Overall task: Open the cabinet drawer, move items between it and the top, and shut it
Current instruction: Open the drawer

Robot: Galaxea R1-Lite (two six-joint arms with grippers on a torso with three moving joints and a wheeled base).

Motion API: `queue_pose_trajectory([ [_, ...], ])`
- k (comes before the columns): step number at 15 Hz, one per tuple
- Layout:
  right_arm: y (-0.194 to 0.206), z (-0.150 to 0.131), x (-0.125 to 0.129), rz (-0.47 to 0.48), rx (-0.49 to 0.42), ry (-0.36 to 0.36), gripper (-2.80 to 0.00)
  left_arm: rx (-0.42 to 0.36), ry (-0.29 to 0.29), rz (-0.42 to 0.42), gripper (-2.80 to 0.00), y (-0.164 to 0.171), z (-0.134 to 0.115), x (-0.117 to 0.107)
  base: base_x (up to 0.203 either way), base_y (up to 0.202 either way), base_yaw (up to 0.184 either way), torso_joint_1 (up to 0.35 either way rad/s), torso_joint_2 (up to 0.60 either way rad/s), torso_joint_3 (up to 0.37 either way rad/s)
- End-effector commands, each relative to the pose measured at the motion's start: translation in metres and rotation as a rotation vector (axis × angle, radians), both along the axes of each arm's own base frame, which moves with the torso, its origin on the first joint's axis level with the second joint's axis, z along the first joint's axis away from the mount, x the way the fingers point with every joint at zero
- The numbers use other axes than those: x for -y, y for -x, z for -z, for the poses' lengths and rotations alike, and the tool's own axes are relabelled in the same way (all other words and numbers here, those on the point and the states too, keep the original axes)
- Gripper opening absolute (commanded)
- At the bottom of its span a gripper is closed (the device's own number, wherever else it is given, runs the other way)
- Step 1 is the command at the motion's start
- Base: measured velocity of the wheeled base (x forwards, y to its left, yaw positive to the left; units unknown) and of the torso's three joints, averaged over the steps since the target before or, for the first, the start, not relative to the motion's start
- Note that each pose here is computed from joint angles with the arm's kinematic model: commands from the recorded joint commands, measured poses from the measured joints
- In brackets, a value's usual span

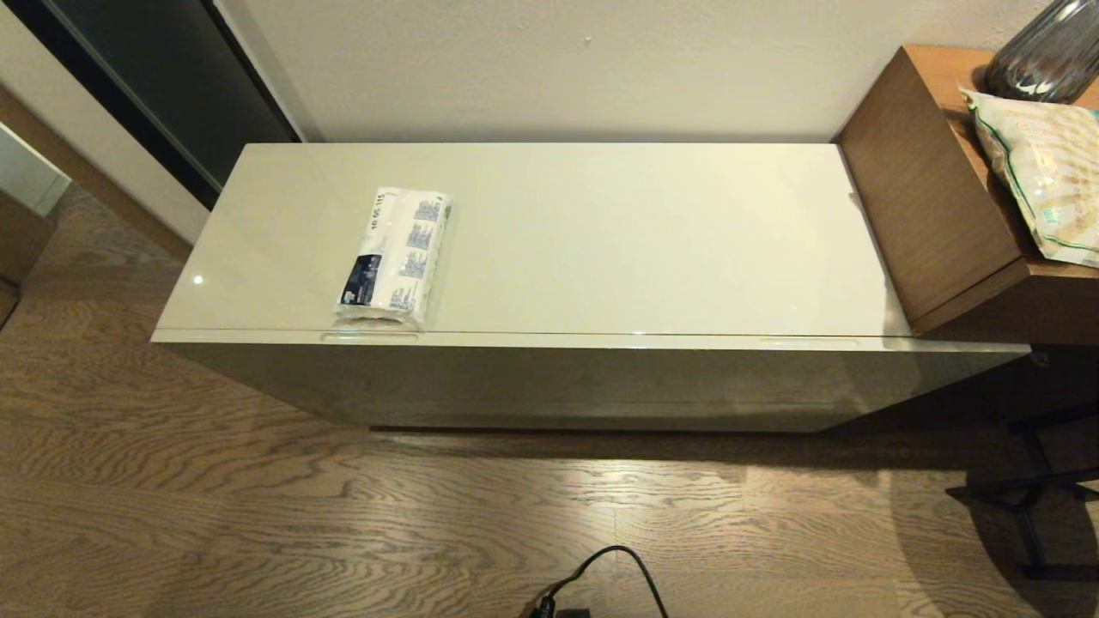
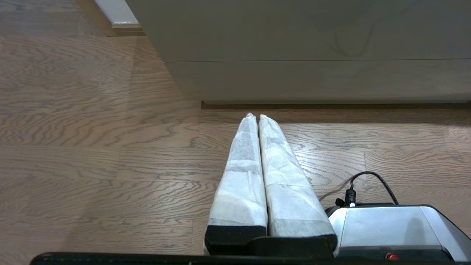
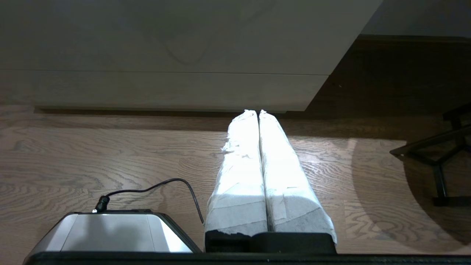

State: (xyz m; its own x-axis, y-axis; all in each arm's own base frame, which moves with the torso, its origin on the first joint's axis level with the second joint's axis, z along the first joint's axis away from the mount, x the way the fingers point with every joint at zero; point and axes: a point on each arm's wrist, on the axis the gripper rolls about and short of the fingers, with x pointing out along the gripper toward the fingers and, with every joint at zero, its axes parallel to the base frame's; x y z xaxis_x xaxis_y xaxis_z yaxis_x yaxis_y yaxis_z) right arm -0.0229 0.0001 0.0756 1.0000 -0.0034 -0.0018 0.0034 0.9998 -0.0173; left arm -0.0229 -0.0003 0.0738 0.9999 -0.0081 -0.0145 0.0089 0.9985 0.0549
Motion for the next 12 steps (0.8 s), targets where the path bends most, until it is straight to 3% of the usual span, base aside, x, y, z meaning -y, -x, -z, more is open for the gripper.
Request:
queue_pose_trajectory([
  [1,0.0000,0.0001,0.0000,0.000,0.000,0.001,-2.80,-0.001,0.000,0.000,-2.80,-0.0001,-0.0001,0.0000,0.000,0.000,0.000,0.000,0.00,0.000],
  [12,0.0001,0.0001,0.0000,-0.001,0.002,0.003,-2.80,-0.001,0.000,0.000,-2.80,-0.0001,-0.0001,0.0000,0.000,0.000,0.000,0.000,0.00,0.000],
])
